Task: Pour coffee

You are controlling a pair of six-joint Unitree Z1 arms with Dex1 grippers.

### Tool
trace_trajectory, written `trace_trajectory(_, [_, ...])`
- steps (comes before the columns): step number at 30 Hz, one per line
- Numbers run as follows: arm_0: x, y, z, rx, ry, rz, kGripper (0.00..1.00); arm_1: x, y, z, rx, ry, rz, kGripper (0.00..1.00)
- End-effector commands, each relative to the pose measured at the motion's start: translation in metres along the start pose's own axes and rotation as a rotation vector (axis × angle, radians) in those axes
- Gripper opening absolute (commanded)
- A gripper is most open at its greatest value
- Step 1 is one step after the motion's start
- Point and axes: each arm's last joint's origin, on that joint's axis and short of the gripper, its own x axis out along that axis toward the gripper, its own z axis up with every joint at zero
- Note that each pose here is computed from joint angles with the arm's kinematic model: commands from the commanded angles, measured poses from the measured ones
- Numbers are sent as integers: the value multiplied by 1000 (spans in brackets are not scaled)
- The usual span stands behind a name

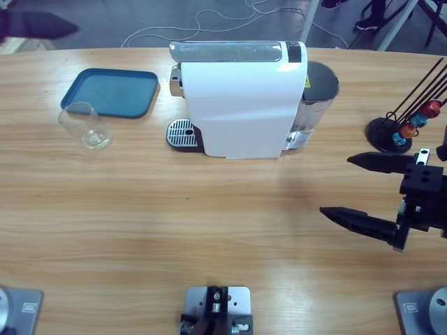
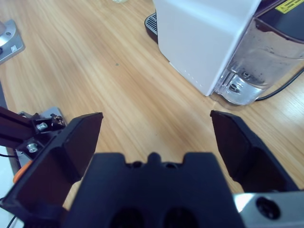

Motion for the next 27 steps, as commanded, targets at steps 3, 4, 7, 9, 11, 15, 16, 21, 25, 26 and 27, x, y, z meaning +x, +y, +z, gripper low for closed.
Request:
trace_trajectory(3, [61,42,18,-389,155,-98,766,-2,3,-2,-4,5,26,1000])
trace_trajectory(4, [64,44,19,-404,160,-106,766,-2,3,-2,-4,5,27,1000])
trace_trajectory(7, [73,50,21,-427,167,-118,766,-2,3,-3,-4,6,28,1000])
trace_trajectory(9, [77,54,21,-436,170,-113,766,-2,3,-3,-4,5,29,1000])
trace_trajectory(11, [82,59,21,-442,172,-105,766,-2,3,-3,-5,4,30,1000])
trace_trajectory(15, [96,66,21,-438,180,-108,766,-3,3,-2,-5,1,31,1000])
trace_trajectory(16, [99,66,21,-434,182,-112,766,-3,3,-2,-5,1,30,1000])
trace_trajectory(21, [114,64,18,-421,202,-129,766,-3,3,-2,-6,-1,30,1000])
trace_trajectory(25, [119,55,13,-412,222,-147,766,-4,3,-2,-6,-2,29,1000])
trace_trajectory(26, [120,54,12,-410,224,-150,766,-4,3,-2,-6,-2,29,1000])
trace_trajectory(27, [120,54,12,-409,224,-149,766,-4,3,-2,-6,-2,29,1000])
